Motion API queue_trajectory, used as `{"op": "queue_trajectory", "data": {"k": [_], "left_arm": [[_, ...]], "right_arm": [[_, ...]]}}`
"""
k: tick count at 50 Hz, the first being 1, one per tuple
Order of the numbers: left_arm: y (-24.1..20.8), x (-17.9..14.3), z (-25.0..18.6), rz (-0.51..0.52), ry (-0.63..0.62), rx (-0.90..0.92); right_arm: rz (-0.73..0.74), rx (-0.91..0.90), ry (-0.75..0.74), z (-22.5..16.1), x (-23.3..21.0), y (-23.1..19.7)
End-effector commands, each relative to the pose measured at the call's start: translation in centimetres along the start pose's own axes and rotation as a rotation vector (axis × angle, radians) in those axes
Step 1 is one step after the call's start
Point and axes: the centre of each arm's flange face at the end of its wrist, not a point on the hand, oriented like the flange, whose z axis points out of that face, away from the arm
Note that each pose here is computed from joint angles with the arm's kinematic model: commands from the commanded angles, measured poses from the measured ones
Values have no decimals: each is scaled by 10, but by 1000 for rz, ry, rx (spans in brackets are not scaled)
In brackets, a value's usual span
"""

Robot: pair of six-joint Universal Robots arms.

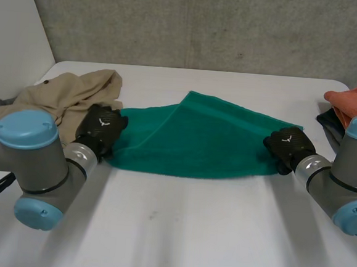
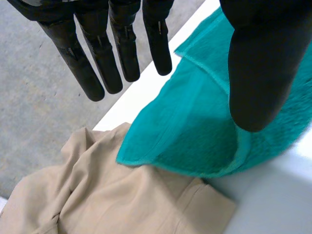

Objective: Fold the laundry.

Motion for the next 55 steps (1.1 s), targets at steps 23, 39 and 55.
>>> {"op": "queue_trajectory", "data": {"k": [23, 39, 55], "left_arm": [[18, 16, 13, 42, 109, -98], [-30, -35, 25, 25, -31, -9], [-118, -67, 24, -110, -128, 245]], "right_arm": [[48, -21, -3, -19, -6, -6], [50, -128, -83, -56, -20, -14], [252, -22, -543, -170, -123, -77]]}}
